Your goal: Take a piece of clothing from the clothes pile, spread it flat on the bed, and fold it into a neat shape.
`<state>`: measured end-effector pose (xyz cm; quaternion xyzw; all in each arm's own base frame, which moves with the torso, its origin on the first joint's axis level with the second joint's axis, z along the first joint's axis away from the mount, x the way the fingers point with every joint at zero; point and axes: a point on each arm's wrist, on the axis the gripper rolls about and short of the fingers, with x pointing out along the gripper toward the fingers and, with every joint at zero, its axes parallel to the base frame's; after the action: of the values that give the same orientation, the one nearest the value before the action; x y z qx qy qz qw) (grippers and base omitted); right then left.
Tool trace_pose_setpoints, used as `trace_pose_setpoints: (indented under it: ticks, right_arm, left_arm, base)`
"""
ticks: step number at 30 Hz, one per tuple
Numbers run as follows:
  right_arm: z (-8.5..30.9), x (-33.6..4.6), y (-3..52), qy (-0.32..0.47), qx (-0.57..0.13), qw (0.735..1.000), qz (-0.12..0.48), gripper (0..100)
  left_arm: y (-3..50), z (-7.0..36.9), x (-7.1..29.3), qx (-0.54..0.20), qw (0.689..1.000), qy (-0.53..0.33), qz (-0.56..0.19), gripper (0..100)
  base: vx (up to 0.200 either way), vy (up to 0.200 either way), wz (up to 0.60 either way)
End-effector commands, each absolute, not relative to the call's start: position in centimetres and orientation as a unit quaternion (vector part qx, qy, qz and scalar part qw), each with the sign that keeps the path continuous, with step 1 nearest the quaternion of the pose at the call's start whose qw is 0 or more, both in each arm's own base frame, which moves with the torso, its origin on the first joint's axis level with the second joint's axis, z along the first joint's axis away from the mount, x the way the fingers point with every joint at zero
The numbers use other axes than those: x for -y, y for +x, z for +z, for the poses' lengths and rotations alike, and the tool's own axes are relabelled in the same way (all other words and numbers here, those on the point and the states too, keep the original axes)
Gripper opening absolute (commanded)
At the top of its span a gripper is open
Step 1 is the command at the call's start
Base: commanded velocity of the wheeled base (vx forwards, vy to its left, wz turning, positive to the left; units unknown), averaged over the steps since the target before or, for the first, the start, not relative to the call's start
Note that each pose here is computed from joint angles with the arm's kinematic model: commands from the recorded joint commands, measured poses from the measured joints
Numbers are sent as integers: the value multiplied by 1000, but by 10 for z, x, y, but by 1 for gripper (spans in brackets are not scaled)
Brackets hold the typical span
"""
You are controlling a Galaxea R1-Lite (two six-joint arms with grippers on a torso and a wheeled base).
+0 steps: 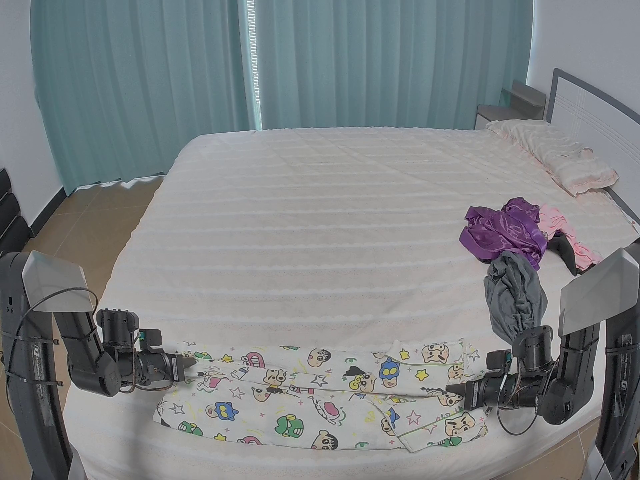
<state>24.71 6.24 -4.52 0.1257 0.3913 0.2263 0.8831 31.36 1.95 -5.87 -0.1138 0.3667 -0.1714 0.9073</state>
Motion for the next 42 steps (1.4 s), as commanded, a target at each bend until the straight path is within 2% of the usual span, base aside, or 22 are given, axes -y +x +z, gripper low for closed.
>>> trace_pose_setpoints:
  ticks: [1,2,16,21,26,28,31,33,35,36,37,39,42]
  right_arm:
    - [-46,-62,247,125,-392,883,225,100]
    - [-46,-62,247,126,-391,884,224,100]
    - [-31,-47,250,134,-356,904,197,100]
    - [-28,-33,250,144,-340,913,174,100]
    - [-13,-23,250,159,-299,927,163,100]
    - [-3,-26,247,185,-291,924,165,100]
    - [4,-43,247,235,-294,908,184,100]
    - [2,-47,247,242,-302,903,188,100]
    - [-13,-57,249,242,-327,892,196,100]
    - [-15,-58,249,242,-331,891,195,100]
    - [-25,-61,249,239,-347,886,193,100]
    - [-33,-62,249,238,-359,883,188,100]
    - [-38,-68,257,235,-355,884,195,100]
  left_arm:
    - [314,-60,-19,-368,907,-116,-171,0]
    - [314,-60,-19,-368,906,-117,-171,100]
    - [321,-41,-40,-340,916,-174,-127,100]
    - [314,-23,-51,-321,913,-211,-135,100]
    - [312,-3,-64,-296,911,-264,-111,100]
    - [311,11,-66,-284,899,-317,-103,100]
    - [305,42,-65,-260,850,-451,-83,100]
    - [304,50,-64,-256,829,-491,-76,100]
    - [304,59,-59,-255,776,-573,-62,100]
    - [305,59,-59,-256,770,-582,-60,100]
    - [307,60,-55,-260,743,-614,-55,100]
    - [310,58,-53,-263,730,-628,-55,100]
    - [316,46,-49,-267,731,-624,-67,100]
  base:
    - [0,0,0]
    - [0,0,0]
    - [0,0,0]
    - [0,0,0]
    - [0,0,0]
    - [0,0,0]
    - [0,0,0]
    - [0,0,0]
    - [0,0,0]
    - [0,0,0]
    - [0,0,0]
    - [0,0,0]
    - [0,0,0]
